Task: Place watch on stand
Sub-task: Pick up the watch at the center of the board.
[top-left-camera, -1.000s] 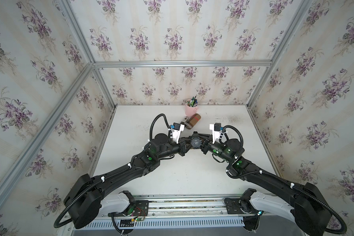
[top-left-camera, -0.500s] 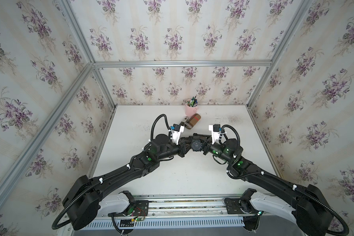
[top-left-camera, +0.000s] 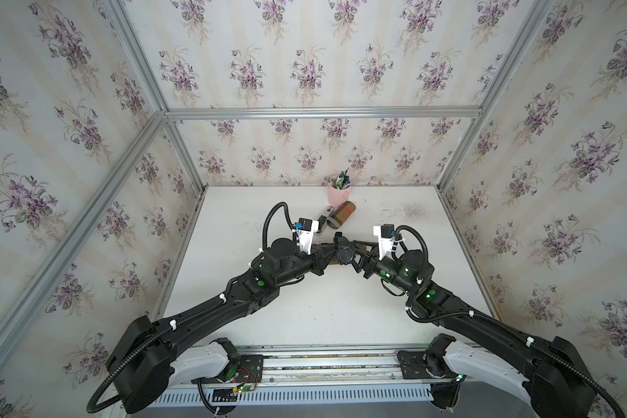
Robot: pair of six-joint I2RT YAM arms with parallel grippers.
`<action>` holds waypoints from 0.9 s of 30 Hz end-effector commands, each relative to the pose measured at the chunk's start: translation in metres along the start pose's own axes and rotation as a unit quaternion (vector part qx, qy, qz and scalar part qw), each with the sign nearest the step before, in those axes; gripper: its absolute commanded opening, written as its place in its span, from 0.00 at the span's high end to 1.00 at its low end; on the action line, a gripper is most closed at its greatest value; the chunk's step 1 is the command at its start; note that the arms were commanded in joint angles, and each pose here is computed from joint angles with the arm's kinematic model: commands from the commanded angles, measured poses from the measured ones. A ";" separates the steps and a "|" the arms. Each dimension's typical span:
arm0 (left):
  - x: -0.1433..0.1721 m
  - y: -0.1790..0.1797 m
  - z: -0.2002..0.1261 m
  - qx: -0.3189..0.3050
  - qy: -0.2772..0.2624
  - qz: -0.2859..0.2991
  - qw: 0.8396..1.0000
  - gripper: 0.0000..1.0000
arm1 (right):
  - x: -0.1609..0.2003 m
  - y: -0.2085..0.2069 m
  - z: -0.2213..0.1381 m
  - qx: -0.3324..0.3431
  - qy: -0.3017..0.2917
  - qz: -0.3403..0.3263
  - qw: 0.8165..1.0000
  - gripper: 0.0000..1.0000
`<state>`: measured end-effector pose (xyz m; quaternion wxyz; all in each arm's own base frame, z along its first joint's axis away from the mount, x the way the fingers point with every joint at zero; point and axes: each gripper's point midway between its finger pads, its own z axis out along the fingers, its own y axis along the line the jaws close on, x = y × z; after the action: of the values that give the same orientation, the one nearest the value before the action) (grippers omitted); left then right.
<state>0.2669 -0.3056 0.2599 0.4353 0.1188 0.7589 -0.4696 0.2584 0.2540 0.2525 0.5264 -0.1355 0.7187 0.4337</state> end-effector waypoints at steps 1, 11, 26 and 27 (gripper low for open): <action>-0.007 0.011 -0.003 -0.027 -0.018 -0.002 0.999 0.99 | -0.002 -0.029 -0.002 0.089 0.003 0.012 0.996 0.37; -0.007 0.046 -0.006 -0.102 -0.019 -0.018 0.994 1.00 | -0.014 -0.039 -0.010 0.158 0.026 0.044 0.986 0.19; 0.000 0.043 0.001 -0.103 -0.011 -0.010 0.995 1.00 | -0.007 0.037 0.011 0.079 0.066 -0.004 0.995 0.20; 0.000 0.043 0.002 -0.102 -0.010 -0.009 0.995 1.00 | -0.005 0.037 0.012 0.081 0.071 -0.005 0.994 0.21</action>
<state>0.2908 -0.2818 0.2223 0.4351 0.0616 0.8109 -0.3865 0.2403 0.2841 0.2781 0.4821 -0.1292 0.7774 0.3829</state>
